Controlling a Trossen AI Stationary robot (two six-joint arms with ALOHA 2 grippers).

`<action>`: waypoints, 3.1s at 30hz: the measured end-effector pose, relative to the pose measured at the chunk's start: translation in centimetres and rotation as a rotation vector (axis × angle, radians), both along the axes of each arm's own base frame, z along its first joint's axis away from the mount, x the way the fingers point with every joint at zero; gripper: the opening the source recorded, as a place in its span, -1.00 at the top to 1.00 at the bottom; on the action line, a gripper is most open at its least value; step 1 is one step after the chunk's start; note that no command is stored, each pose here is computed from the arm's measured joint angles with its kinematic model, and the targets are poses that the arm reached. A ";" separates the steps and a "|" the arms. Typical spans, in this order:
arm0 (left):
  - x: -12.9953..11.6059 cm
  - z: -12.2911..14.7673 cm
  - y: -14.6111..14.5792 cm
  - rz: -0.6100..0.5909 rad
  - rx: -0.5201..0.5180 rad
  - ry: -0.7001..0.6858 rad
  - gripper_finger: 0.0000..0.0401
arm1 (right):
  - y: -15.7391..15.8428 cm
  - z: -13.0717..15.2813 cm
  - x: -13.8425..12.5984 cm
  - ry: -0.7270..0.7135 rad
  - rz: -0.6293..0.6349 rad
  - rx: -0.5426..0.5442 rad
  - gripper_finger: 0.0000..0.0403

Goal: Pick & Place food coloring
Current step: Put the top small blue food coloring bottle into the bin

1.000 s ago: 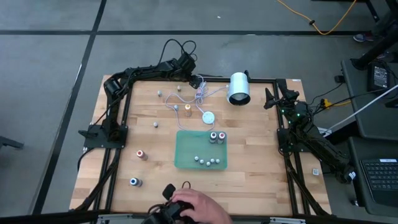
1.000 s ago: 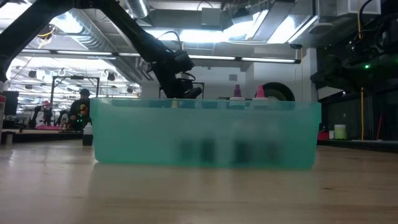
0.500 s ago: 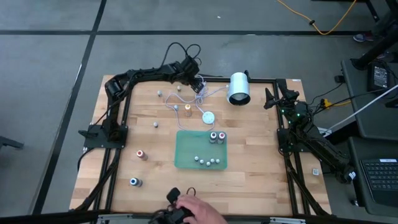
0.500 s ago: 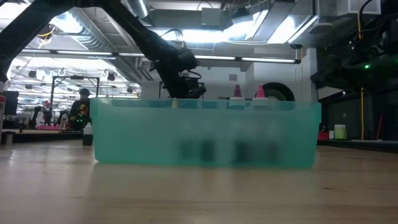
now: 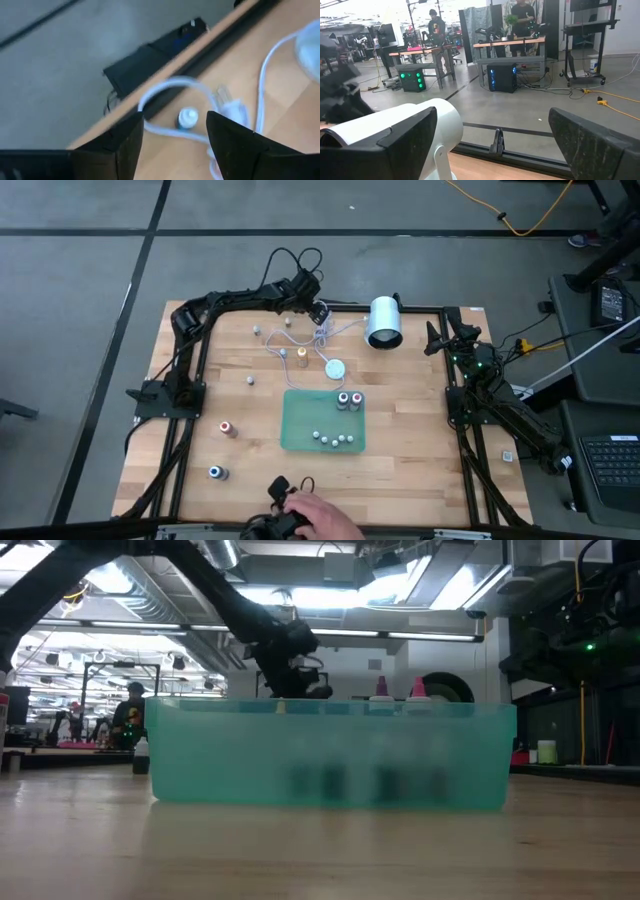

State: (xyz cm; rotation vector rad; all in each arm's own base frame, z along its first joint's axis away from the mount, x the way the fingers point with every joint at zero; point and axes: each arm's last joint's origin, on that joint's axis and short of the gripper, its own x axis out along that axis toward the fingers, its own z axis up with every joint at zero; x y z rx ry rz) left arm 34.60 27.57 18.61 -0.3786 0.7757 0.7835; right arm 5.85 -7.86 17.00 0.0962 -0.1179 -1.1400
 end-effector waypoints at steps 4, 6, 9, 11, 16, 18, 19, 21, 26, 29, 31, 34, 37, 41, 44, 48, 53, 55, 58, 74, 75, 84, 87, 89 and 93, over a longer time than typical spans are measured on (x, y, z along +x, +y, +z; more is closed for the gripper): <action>0.4 -1.6 0.2 -0.016 -0.039 -0.010 0.01 | 0.0 0.0 0.0 0.000 0.000 0.000 -0.91; 0.7 -1.7 0.2 -0.016 -0.038 -0.027 0.03 | 0.0 0.0 0.0 0.000 0.000 0.000 -0.91; 1.1 -1.9 0.2 -0.026 -0.029 -0.054 0.06 | 0.0 0.0 0.0 0.000 0.000 0.000 -0.91; 1.2 -2.1 0.1 -0.038 -0.045 -0.058 0.07 | 0.0 0.0 0.0 0.000 0.000 0.000 -0.91; 1.6 -3.2 0.5 -0.035 -0.061 -0.037 0.06 | 0.0 0.0 0.0 0.000 0.000 0.000 -0.91; 1.7 -3.0 0.5 -0.035 -0.061 -0.037 0.06 | 0.0 0.0 0.0 0.000 0.000 0.000 -0.91; 1.8 -2.8 0.6 -0.033 -0.054 -0.046 0.06 | 0.0 0.0 0.0 0.000 0.000 0.000 -0.91; 1.9 -2.5 0.7 -0.023 -0.057 -0.056 0.07 | 0.0 0.0 0.0 0.001 0.000 0.000 -0.91; 2.0 -2.1 0.7 -0.022 -0.058 -0.055 0.07 | 0.0 0.0 0.0 0.001 0.000 0.000 -0.91; 1.8 -2.2 0.8 -0.015 -0.067 -0.045 0.06 | 0.0 0.0 0.0 0.000 0.000 0.000 -0.91; 1.7 -2.2 0.9 -0.011 -0.073 -0.037 0.06 | 0.0 0.0 0.0 0.001 0.000 0.000 -0.91; 1.6 -2.4 0.8 -0.006 -0.086 -0.024 0.06 | 0.0 0.0 0.0 0.001 0.000 0.000 -0.91; 1.5 -2.4 0.8 0.000 -0.092 -0.026 0.07 | 0.0 0.0 0.0 0.000 0.000 0.001 -0.91; 1.5 -2.4 0.8 0.005 -0.088 -0.026 0.08 | 0.0 0.0 0.0 0.001 0.000 0.000 -0.91; 1.5 -2.3 0.9 0.026 -0.068 -0.012 0.07 | 0.0 0.0 0.0 0.000 0.000 0.000 -0.91; 1.4 -2.3 1.0 0.051 -0.061 -0.014 0.09 | 0.0 0.0 0.0 0.001 0.000 0.001 -0.91; 1.5 -2.2 1.0 0.051 -0.052 -0.027 0.13 | 0.0 0.0 0.0 0.000 0.000 0.000 -0.91; 1.6 -2.2 1.1 0.046 -0.049 -0.032 0.14 | 0.0 0.0 0.0 0.000 0.000 0.001 -0.91; 1.6 -2.2 1.0 0.044 -0.049 -0.031 0.16 | 0.0 0.0 0.0 0.000 0.000 0.000 -0.91; 2.1 -2.9 0.8 0.003 -0.065 -0.038 0.16 | 0.0 0.0 0.0 0.000 0.000 0.000 -0.91; 2.1 -2.9 0.8 0.000 -0.063 -0.035 0.16 | 0.0 0.0 0.0 0.001 0.000 0.000 -0.91; 2.1 -2.9 0.7 -0.013 -0.064 -0.033 0.29 | 0.0 0.0 0.0 0.001 0.000 0.000 -0.91; 2.1 -2.9 0.8 -0.018 -0.059 -0.037 0.33 | 0.0 0.0 0.0 0.000 0.000 0.001 -0.91; 2.1 -2.9 0.8 -0.025 -0.058 -0.036 0.33 | 0.0 0.0 0.0 0.000 0.000 0.001 -0.91; 2.1 -2.9 0.8 -0.029 -0.062 -0.039 0.33 | 0.0 0.0 0.0 0.000 0.000 0.000 -0.91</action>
